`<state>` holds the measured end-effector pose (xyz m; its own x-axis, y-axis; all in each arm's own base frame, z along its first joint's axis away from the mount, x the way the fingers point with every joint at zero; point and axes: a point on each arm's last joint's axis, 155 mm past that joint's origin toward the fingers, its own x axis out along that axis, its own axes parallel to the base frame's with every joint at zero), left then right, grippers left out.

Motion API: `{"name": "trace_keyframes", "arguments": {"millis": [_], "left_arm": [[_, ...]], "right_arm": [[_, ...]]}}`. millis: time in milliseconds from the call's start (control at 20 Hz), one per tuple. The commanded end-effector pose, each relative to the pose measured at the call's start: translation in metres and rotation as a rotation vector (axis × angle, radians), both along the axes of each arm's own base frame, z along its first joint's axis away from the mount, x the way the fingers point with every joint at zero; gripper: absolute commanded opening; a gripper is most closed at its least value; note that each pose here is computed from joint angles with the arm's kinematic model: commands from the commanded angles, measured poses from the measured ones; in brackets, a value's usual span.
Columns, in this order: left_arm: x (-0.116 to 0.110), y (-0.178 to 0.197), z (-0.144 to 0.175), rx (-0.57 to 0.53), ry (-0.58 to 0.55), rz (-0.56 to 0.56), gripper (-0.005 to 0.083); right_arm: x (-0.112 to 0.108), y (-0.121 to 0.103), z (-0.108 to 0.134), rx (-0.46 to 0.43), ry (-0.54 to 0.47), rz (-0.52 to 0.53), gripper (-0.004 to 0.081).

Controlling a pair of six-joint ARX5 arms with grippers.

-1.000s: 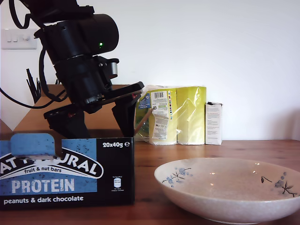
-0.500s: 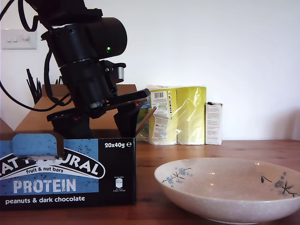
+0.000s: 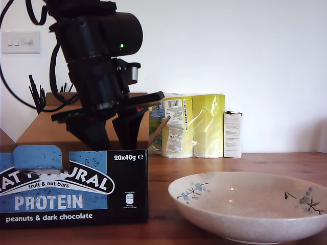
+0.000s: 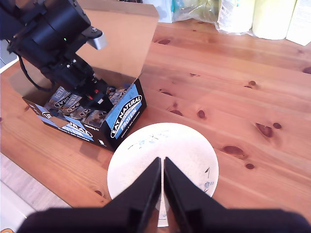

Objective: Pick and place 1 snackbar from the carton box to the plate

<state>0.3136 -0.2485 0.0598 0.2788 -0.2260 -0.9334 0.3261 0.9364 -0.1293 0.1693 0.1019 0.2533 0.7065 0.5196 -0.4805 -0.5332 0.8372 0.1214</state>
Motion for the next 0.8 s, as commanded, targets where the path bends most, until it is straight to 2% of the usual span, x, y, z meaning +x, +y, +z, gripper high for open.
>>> {"name": "trace_keyframes", "arguments": {"millis": [0, 100, 150, 250, 550, 750], "left_arm": [[0.004, -0.001, -0.004, 0.015, 0.006, -0.012, 0.0199], [0.007, -0.003, 0.003, 0.01, 0.0, -0.012, 0.0205], [0.007, -0.004, 0.004, 0.008, -0.002, -0.012, 0.0254], [0.005, -0.004, 0.004, 0.017, 0.0, -0.029, 0.0455], [0.004, -0.003, 0.003, 0.027, 0.002, -0.038, 0.0539], [0.003, -0.002, -0.007, 0.04, 0.024, -0.037, 0.0535]], "right_arm": [[-0.001, 0.002, 0.009, 0.005, -0.027, 0.012, -0.0013], [-0.001, 0.002, 0.009, 0.005, -0.026, 0.012, -0.0013], [-0.001, 0.002, 0.009, 0.005, -0.026, 0.012, -0.0013], [-0.001, 0.002, 0.009, 0.005, -0.026, 0.012, -0.0013], [-0.001, 0.002, 0.009, 0.005, -0.027, 0.012, -0.0013], [-0.001, 0.002, 0.009, 0.005, -0.027, 0.012, -0.0013]]}}
